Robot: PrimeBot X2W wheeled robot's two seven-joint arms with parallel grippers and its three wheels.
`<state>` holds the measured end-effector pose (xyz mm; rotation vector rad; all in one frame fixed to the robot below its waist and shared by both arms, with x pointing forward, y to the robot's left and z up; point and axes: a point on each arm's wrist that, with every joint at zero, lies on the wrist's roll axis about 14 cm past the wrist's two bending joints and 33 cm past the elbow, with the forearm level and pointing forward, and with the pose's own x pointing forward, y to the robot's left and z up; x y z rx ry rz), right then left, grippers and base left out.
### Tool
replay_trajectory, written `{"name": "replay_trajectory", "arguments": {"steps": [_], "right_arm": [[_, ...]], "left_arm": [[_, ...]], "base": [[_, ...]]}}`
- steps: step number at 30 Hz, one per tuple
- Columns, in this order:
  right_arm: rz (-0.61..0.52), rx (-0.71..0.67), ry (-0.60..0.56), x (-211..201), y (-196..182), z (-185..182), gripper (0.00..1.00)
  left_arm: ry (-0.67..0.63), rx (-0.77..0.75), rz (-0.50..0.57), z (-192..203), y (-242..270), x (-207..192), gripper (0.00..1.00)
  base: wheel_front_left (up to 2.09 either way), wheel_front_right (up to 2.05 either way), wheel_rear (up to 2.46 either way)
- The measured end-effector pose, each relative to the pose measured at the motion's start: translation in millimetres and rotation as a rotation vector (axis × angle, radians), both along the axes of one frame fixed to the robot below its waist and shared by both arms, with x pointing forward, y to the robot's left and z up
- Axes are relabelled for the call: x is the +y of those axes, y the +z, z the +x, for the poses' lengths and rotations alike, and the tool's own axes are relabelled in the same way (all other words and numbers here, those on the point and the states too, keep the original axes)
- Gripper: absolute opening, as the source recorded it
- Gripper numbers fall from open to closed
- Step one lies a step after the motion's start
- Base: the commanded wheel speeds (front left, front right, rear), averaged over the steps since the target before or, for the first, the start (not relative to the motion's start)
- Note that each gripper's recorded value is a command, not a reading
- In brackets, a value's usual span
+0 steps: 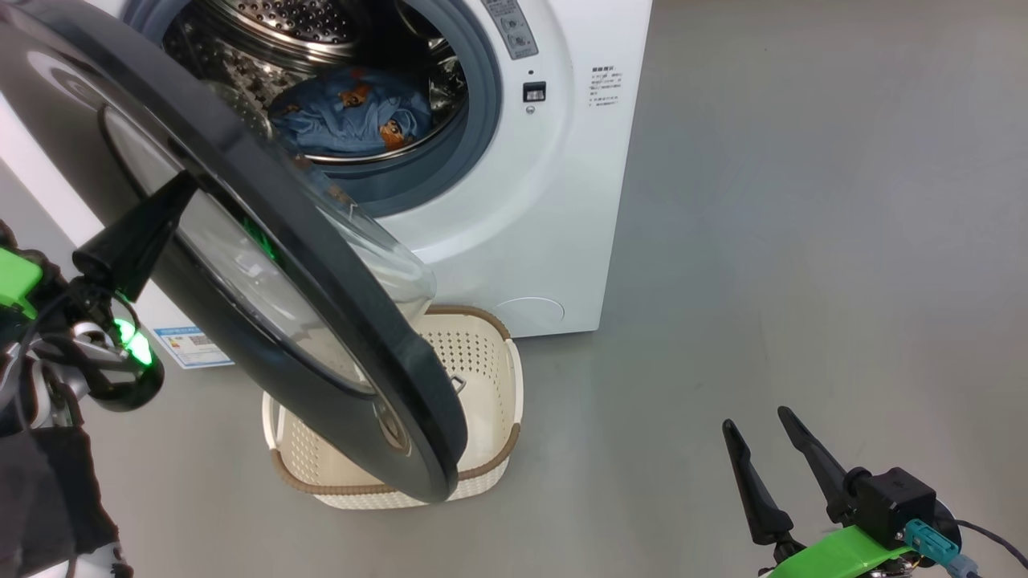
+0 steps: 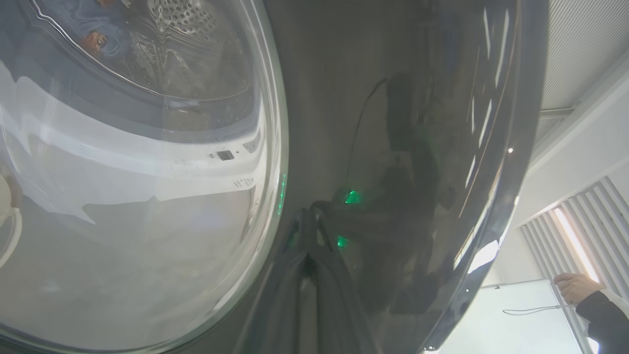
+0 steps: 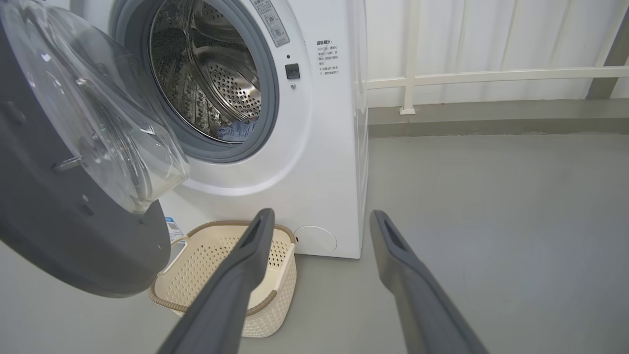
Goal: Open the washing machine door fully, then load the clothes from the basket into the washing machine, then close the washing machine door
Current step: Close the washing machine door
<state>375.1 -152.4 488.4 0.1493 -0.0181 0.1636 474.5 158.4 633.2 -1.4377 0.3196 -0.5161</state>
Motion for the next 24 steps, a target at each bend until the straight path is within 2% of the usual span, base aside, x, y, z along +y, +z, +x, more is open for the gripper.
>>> {"name": "replay_trajectory", "arguments": {"steps": [24], "right_arm": [[0.001,-0.020,-0.011,-3.3,7.0,-4.2,1.00]], "left_arm": [[0.023,-0.016,-0.032,1.0,0.6,-4.1,0.00]], "base": [[0.00,0.00,0.00]]}}
